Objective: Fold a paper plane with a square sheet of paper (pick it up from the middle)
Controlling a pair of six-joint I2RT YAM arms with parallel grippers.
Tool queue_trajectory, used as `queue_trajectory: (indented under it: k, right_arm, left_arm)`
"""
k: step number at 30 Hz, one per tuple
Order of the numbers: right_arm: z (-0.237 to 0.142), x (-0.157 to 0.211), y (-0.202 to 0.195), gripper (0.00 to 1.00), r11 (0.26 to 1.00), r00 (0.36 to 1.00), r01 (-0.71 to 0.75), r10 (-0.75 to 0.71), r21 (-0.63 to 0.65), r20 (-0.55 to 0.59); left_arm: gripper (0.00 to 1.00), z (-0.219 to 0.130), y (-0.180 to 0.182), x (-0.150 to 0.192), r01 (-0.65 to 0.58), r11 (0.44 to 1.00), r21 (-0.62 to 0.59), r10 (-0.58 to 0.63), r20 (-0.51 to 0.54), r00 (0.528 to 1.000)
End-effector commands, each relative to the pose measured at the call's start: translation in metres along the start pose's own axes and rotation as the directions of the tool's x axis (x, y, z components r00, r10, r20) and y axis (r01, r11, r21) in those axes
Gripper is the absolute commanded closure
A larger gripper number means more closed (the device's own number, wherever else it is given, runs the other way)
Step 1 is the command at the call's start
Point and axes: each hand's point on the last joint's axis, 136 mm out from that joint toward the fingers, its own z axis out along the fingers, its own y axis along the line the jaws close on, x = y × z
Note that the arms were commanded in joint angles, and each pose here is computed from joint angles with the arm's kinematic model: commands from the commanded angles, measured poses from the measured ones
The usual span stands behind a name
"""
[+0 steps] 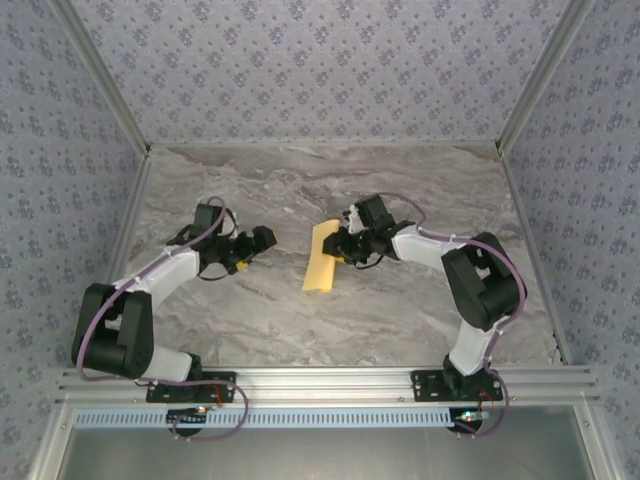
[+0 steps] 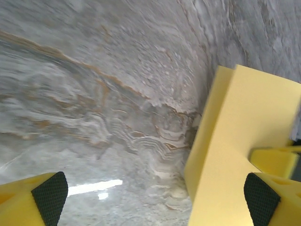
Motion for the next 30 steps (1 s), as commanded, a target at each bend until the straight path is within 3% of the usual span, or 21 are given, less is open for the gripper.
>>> queue_trajectory:
  k: [1,7,12,18,30]
  right_arm:
    - [0.005,0.010,-0.026,0.68,0.999,0.998,-0.028,0.030,0.043,-0.063]
    - [-0.007,0.011,-0.066,0.60,0.980,0.996,-0.045,0.060,0.195,-0.072]
    - [-0.019,0.011,-0.080,0.51,0.949,0.996,0.027,0.001,0.314,-0.089]
    - [-0.021,0.015,-0.090,0.50,0.915,0.994,0.063,-0.021,0.399,-0.108]
    - [-0.012,0.020,-0.100,0.54,0.878,0.993,0.052,0.004,0.476,-0.116]
  left_arm:
    - [0.01,0.015,-0.020,0.006,0.005,0.998,0.069,-0.004,-0.020,1.000]
    - [0.01,0.037,-0.032,0.021,-0.009,0.997,0.078,0.014,-0.065,0.998]
    - [0.04,0.047,-0.046,0.032,-0.033,0.996,0.088,0.041,-0.089,0.995]
    - [0.18,0.056,-0.066,0.043,-0.040,0.990,0.134,0.055,-0.109,0.993]
    - [0.70,0.097,-0.100,0.073,-0.052,0.977,0.206,0.097,-0.216,0.972]
